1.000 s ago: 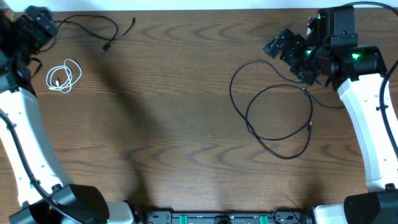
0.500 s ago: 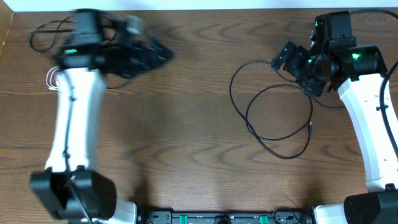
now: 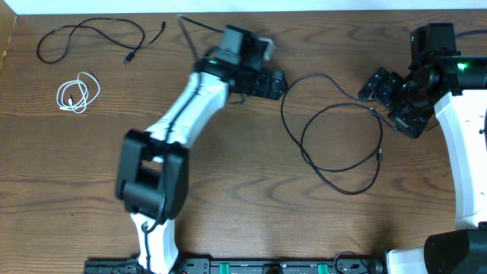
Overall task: Untangle cables
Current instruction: 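Move the left gripper over the remaining black cable at center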
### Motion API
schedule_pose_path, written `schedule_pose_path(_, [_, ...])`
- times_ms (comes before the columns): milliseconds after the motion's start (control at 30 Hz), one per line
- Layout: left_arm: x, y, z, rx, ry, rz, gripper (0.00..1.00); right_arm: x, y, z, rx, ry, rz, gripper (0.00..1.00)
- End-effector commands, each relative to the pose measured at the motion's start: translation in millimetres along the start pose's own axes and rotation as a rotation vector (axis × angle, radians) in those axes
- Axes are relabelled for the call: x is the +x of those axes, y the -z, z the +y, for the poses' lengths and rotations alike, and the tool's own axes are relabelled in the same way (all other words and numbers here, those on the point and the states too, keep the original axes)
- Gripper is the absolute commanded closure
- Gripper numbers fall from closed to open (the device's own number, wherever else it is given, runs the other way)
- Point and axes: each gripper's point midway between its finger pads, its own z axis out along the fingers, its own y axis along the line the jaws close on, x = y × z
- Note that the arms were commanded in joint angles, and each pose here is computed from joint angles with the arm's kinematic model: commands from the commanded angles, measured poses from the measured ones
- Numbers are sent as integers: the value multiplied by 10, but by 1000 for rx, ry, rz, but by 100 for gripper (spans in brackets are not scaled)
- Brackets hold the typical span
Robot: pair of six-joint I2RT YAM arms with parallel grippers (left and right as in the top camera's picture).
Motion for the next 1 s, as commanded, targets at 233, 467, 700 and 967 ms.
schedule_pose_path(233, [171, -660, -54, -255, -254, -12, 13, -25, 29, -31, 8, 2, -16, 1])
schedule_pose_path(467, [313, -850, 2, -293, -267, 16, 25, -23, 29, -33, 8, 3, -16, 1])
schedule_pose_path(700, [372, -946, 190, -356, -262, 27, 26, -15, 29, -39, 11, 2, -12, 1])
schedule_pose_path(967, [525, -1043, 237, -346, -255, 75, 59, -16, 29, -38, 10, 2, -13, 1])
